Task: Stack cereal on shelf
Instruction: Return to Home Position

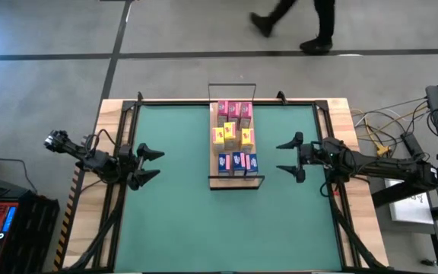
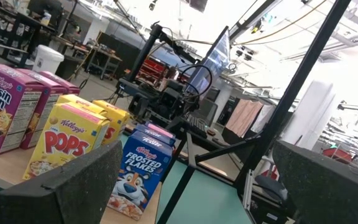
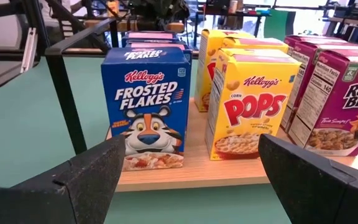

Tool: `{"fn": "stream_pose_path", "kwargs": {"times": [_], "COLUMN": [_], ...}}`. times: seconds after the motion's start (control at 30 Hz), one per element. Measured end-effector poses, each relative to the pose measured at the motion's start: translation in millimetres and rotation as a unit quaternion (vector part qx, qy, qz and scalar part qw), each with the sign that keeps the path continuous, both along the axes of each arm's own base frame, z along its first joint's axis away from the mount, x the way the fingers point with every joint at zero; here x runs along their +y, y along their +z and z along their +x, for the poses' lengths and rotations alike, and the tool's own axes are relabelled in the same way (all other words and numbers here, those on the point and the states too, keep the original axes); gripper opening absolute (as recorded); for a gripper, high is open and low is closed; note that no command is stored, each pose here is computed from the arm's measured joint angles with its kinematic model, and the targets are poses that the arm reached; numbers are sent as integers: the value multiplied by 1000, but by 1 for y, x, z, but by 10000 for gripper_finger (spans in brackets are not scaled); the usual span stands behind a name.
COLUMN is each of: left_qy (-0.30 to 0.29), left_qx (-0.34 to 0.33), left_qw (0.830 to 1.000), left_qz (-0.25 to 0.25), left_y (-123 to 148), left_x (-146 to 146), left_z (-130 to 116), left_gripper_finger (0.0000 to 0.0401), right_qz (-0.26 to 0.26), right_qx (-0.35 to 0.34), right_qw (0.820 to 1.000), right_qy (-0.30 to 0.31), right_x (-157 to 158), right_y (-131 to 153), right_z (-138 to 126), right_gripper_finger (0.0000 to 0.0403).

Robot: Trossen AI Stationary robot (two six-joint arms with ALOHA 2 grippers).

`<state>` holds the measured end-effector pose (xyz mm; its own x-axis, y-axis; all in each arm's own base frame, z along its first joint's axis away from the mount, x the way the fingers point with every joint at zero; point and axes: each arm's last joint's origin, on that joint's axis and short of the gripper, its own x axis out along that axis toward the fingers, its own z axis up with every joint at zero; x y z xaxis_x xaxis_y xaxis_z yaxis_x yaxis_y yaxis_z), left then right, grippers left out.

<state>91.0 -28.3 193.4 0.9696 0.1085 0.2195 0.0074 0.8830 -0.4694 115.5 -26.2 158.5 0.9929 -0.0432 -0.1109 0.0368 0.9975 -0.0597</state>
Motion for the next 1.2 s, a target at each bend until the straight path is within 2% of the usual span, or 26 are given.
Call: {"fn": "stream_pose_path", "kwargs": {"times": [0.8,1.2], "left_qy": [0,1], "left_qx": [0,-27], "left_qw": [1000,1000], "left_qz": [0,-14], "left_y": [0,2], "left_x": [0,3], "left_z": [0,-5], "left_gripper_finger": [398,398], "right_qz": [5,5], "right_qx": [2,2], "right_qw": [1000,1000], "right_qy": [0,0], "right_x": [0,0], "right_y": [-1,-1], "right_z": [0,0], "right_gripper_finger": [357,357]}}
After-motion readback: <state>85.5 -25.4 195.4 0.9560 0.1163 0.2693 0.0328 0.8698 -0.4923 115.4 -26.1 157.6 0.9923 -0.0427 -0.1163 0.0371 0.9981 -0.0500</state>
